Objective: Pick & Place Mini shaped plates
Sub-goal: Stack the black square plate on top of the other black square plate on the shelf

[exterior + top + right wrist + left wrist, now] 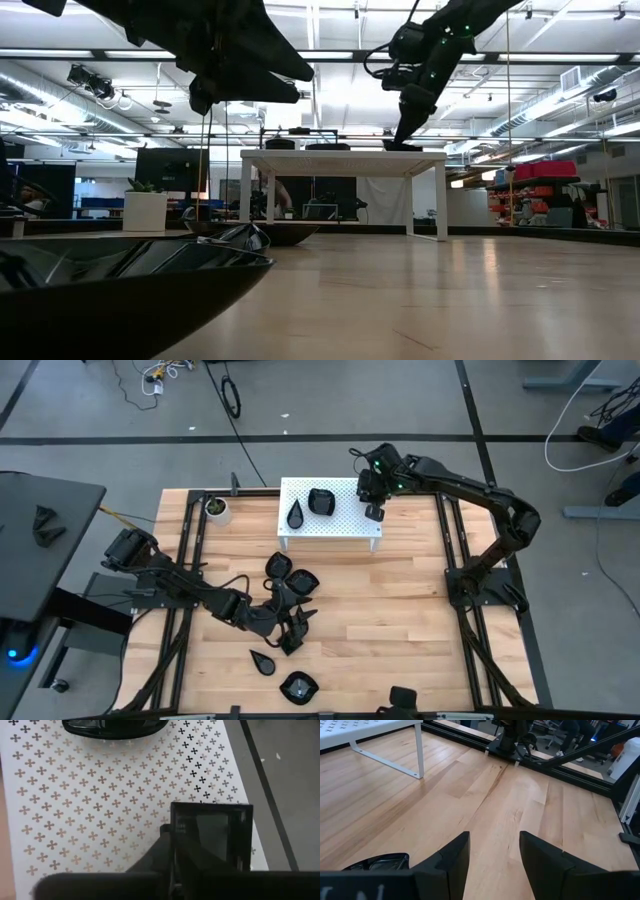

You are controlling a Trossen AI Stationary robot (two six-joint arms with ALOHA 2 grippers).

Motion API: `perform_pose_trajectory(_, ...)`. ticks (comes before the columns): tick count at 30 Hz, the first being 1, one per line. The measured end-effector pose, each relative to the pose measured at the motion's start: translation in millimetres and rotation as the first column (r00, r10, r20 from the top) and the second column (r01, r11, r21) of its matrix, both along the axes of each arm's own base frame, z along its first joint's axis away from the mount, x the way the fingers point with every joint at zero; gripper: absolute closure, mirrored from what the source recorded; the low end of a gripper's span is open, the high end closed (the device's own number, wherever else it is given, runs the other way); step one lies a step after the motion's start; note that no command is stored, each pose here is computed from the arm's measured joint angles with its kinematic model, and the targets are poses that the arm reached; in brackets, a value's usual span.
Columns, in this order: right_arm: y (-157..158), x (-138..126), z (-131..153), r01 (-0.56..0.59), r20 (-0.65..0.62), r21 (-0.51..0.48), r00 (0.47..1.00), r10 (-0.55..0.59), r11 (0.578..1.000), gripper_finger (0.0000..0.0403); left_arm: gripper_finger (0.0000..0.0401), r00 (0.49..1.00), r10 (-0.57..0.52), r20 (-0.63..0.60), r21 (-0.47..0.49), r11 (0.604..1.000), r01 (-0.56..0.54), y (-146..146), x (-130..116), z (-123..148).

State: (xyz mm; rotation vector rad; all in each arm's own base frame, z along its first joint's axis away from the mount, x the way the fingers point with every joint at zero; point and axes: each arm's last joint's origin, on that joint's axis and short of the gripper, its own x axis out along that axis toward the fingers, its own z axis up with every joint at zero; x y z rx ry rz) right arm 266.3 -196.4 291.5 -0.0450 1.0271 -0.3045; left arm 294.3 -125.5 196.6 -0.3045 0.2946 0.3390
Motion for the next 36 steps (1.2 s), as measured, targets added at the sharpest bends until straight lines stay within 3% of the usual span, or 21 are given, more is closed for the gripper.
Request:
perform_pose_trajectory(9, 12, 7, 3, -0.053, 0.004, -0.026, 0.999, 0.053, 0.998, 0.0397, 0.0223, 1.0, 0.0, 0.0, 0.0, 1.0, 0.0, 0, 0, 0)
perform_pose_trajectory(16, 25, 11, 14, -0.072, 0.005, -0.115, 0.997, 0.073, 0.991, 0.0397, 0.0223, 1.0, 0.0, 0.0, 0.0, 1.0, 0.0, 0, 0, 0)
perform_pose_trajectory(22, 34, 5, 27, -0.015, -0.001, -0.195, 1.0, 0.015, 0.981, 0.0401, 0.0223, 1.0, 0.0, 0.0, 0.0, 1.0, 0.0, 0, 0, 0)
perform_pose_trajectory(36, 35, 8, 21, -0.09, -0.055, -0.213, 0.995, 0.08, 0.973, 0.0381, 0.0223, 1.0, 0.0, 0.0, 0.0, 1.0, 0.0, 0, 0, 0)
